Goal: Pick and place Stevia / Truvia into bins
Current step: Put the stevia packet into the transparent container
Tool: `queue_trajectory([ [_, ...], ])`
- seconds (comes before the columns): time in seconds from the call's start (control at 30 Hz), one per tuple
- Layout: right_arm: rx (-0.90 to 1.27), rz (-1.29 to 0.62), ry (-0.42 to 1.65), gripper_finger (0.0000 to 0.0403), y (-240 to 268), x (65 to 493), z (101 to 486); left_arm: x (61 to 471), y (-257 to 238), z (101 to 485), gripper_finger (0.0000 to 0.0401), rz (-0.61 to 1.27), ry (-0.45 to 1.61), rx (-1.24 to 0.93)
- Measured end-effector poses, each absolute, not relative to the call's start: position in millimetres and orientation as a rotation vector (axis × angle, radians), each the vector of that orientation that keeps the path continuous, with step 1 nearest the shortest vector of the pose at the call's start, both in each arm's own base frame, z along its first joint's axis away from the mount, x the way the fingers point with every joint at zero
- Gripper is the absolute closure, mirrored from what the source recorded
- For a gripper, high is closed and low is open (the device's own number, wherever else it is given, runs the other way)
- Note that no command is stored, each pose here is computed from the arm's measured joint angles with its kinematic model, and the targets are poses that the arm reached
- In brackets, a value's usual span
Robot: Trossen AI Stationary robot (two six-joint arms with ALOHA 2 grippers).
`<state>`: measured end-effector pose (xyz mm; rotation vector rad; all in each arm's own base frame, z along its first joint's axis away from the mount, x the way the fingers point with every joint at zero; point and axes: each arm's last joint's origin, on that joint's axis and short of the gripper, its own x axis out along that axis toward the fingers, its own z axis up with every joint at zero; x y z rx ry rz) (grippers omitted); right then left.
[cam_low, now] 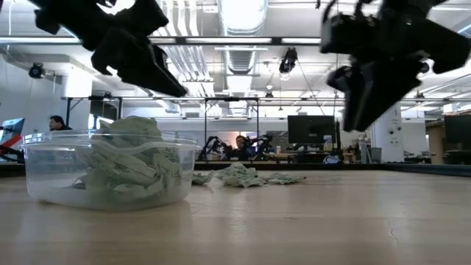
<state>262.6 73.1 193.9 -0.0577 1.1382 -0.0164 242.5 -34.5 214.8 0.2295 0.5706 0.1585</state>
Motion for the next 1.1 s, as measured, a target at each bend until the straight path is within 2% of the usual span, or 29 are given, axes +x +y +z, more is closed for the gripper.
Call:
queue_trajectory([
  [0.2, 0.011, -0.007, 0.978, 0.0289, 63, 229, 204, 263, -30, 188, 0.0248, 0.054, 0.668, 0.264],
  [0.53, 0.069, 0.018, 0.747, 0.0311, 52, 191, 216, 291, -27, 171, 0.0248, -0.048, 0.733, 0.237],
  [0.73, 0.077, 0.016, 0.686, 0.0317, 50, 185, 215, 299, -19, 152, 0.0248, -0.058, 0.820, 0.217],
  [1.1, 0.061, 0.027, 0.666, 0.0322, 50, 187, 216, 297, -9, 146, 0.0248, -0.064, 0.878, 0.113],
])
